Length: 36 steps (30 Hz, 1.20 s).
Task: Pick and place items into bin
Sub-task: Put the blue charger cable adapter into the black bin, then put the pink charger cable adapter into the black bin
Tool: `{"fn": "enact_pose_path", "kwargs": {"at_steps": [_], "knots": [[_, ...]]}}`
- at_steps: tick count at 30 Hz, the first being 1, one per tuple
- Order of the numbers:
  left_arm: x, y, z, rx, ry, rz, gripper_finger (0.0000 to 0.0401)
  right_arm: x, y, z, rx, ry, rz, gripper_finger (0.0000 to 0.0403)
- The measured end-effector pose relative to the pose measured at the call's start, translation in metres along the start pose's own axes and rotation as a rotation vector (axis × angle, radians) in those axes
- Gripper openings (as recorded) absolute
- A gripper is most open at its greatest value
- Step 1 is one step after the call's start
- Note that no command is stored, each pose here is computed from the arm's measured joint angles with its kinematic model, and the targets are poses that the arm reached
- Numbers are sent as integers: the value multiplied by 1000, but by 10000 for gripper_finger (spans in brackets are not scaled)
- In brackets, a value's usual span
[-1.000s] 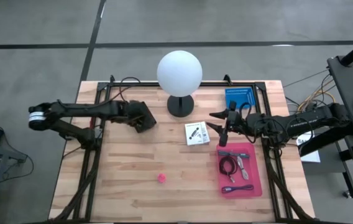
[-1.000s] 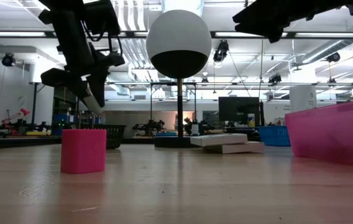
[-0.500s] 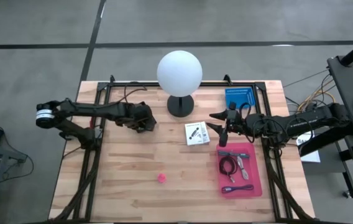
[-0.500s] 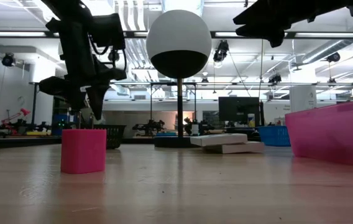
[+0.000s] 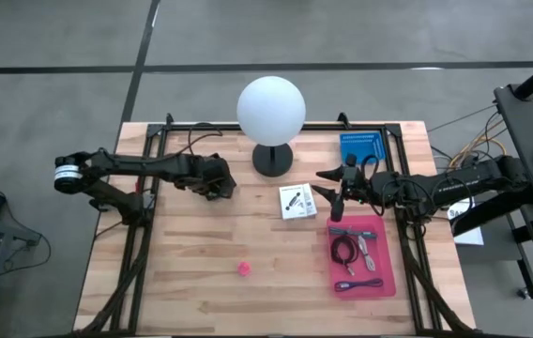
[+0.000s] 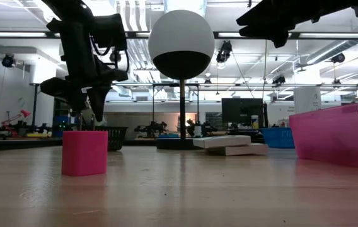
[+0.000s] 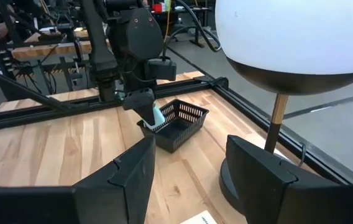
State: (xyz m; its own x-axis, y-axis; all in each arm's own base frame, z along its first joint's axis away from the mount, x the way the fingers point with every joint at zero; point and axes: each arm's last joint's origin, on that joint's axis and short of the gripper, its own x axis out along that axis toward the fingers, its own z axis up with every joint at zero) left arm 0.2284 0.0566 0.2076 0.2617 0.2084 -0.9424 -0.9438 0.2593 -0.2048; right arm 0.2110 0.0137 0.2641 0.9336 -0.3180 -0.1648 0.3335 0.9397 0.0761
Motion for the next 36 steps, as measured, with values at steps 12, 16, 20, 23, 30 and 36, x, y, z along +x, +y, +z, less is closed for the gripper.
{"fn": "enact_pose_path", "kwargs": {"at_steps": [12,16,20,23,30,36], "knots": [[0,1,2,-7,-1,4,148,0,0,0,0,0,0,185],[0,1,2,-8,-1,4,165,0,0,0,0,0,0,185],[0,1,2,26,4,1,173,0,0,0,0,0,0,185],[-1,0,2,37,8,-10,173,0,0,0,0,0,0,185],[-13,-9,8,34,19,-84,173,0,0,0,0,0,0,185],[-28,-23,16,93,17,-192,173,0,0,0,-1,0,0,185]]}}
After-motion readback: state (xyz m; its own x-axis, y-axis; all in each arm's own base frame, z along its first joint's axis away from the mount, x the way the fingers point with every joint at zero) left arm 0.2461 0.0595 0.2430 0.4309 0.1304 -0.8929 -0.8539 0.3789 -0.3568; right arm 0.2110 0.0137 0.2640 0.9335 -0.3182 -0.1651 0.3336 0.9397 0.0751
